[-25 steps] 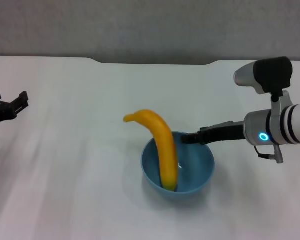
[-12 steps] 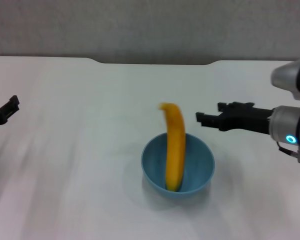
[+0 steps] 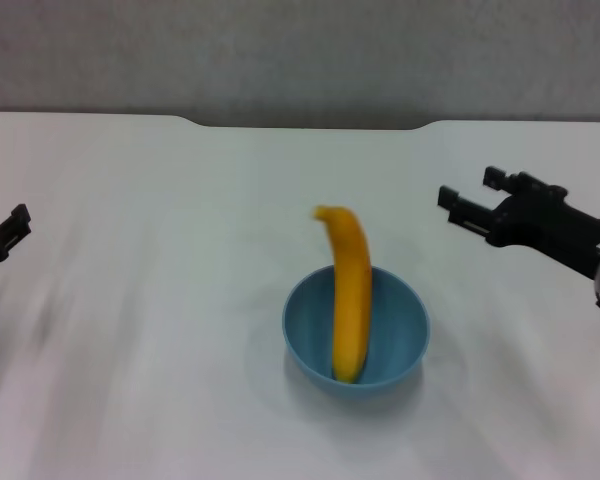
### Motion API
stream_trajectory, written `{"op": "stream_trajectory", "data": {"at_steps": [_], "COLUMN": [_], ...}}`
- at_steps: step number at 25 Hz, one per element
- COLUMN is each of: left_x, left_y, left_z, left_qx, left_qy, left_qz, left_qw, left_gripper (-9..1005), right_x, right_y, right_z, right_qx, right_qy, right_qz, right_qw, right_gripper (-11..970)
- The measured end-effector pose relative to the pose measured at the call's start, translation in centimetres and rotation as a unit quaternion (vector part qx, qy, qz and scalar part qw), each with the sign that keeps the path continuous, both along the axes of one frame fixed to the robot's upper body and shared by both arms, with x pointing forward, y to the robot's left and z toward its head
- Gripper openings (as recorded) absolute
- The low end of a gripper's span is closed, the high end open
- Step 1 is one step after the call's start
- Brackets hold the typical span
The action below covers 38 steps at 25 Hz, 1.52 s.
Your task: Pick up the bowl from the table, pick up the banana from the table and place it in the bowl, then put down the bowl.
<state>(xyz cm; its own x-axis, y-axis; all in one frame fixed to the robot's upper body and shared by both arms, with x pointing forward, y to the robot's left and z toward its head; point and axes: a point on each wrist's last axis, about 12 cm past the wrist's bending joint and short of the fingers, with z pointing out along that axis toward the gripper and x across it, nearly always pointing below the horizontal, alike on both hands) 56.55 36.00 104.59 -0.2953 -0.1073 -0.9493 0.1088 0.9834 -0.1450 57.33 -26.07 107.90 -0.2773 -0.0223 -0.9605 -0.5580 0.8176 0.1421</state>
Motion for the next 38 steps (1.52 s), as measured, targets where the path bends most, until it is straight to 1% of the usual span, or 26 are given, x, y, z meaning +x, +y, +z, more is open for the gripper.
{"op": "stream_trajectory", "data": {"at_steps": [3, 5, 7, 9, 13, 17, 20, 24, 27, 29, 32, 38], "left_x": [0.0, 0.0, 0.0, 0.0, -0.2, -0.7, -1.0, -1.8, -2.2, -2.4, -2.5, -1.8], "left_y": [-0.1, -0.3, -0.6, -0.8, -1.1, -1.3, -1.8, -2.1, -2.0, -2.2, -2.4, -3.1], "left_z": [-0.2, -0.2, -0.2, -0.2, -0.5, -1.5, -1.9, -2.6, -2.9, -3.2, -3.4, -3.1], "left_qx": [-0.002, -0.004, -0.005, -0.007, -0.018, -0.027, -0.004, 0.026, 0.041, 0.049, 0.064, 0.064], "left_qy": [0.002, 0.003, 0.001, -0.002, -0.001, 0.005, 0.004, 0.011, 0.014, 0.017, 0.017, 0.001], "left_qz": [-0.001, -0.004, -0.010, -0.015, -0.011, -0.006, -0.025, -0.045, -0.049, -0.058, -0.065, -0.069], "left_qw": [1.000, 1.000, 1.000, 1.000, 1.000, 1.000, 1.000, 0.999, 0.998, 0.997, 0.996, 0.996], "left_gripper": [765, 765, 766, 766, 766, 766, 765, 765, 765, 765, 765, 766], "right_x": [-1.2, -2.3, -3.0, -3.3, -3.1, -3.1, -3.5, -4.0, -4.2, -4.1, -3.7, -2.8], "right_y": [-1.2, -2.3, -3.0, -3.3, -3.7, -4.0, -4.3, -4.5, -4.6, -4.7, -4.3, -2.9], "right_z": [-0.1, -0.8, -1.3, -1.6, -2.3, -3.6, -4.8, -5.9, -6.2, -6.6, -6.9, -6.9], "right_qx": [0.055, 0.096, 0.127, 0.139, 0.128, 0.100, 0.076, 0.062, 0.057, 0.051, 0.039, 0.022], "right_qy": [-0.051, -0.082, -0.100, -0.106, -0.089, -0.058, -0.035, -0.010, -0.002, 0.010, 0.027, 0.036], "right_qz": [-0.001, -0.019, -0.037, -0.048, -0.069, -0.092, -0.104, -0.112, -0.115, -0.122, -0.120, -0.097], "right_qw": [0.997, 0.992, 0.986, 0.983, 0.985, 0.989, 0.991, 0.992, 0.992, 0.991, 0.992, 0.994], "right_gripper": [791, 790, 789, 789, 787, 786, 786, 786, 786, 786, 786, 786]}}
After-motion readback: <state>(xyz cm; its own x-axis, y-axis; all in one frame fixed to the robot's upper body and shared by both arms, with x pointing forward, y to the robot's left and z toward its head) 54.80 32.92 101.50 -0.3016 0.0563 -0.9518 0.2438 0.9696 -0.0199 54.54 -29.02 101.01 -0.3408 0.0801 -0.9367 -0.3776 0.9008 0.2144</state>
